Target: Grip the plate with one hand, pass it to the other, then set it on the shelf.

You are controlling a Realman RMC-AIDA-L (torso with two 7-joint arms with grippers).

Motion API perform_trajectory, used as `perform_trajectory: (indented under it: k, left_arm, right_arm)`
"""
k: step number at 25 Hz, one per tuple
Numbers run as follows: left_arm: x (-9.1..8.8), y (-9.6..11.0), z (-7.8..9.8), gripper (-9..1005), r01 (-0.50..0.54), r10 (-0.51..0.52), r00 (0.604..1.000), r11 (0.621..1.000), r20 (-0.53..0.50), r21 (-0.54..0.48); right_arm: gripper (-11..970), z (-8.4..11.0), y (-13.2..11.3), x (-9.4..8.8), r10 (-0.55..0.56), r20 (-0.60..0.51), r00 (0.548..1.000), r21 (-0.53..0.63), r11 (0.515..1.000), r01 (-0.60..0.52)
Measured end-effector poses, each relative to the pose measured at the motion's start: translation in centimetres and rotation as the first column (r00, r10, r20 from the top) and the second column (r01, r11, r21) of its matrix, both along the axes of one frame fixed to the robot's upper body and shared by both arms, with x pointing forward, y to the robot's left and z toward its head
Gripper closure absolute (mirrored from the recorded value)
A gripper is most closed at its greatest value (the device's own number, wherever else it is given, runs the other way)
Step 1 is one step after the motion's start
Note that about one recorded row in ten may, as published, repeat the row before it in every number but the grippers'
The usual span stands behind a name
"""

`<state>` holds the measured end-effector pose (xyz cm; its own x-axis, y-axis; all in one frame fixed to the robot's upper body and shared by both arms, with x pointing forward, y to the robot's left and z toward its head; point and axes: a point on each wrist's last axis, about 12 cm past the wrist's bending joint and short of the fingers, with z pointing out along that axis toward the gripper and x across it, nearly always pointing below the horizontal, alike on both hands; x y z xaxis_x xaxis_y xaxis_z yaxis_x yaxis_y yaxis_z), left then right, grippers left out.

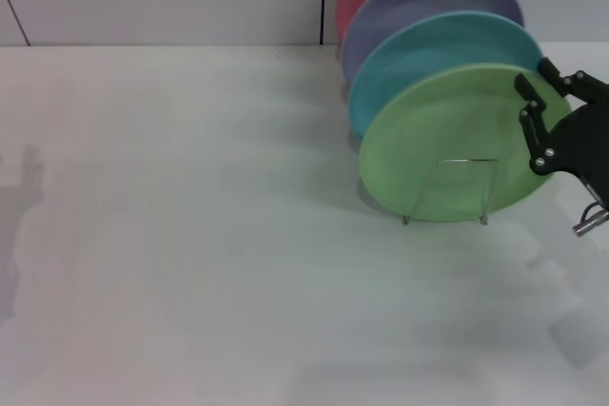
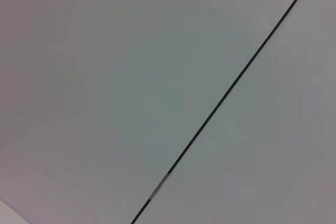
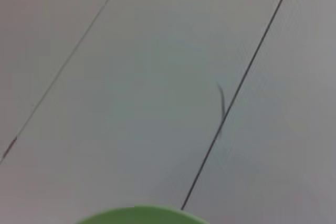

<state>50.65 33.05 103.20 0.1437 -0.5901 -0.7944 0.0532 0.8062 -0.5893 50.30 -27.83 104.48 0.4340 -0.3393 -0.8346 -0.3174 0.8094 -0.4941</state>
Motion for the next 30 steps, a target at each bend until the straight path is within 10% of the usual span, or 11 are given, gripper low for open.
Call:
perform_trajectory:
  k: [22,30]
  left_arm:
    - [0.1,0.5,0.2,426,-0.006,0.006,1.000,1.000,0.008,-0.002]
    - [-1.0,1.1,0.5,426,-0.033,0.029,0.998,0.997,0.061,0.066]
  right_arm:
    - [611,2.8,-1.9,-1.5,0.106,0.083,0.991,0.349,0.928,-0.128]
    - [611,3.9,-11.0,-3.3,-0.167,0.024,0.986,0.702,0.704,0.102]
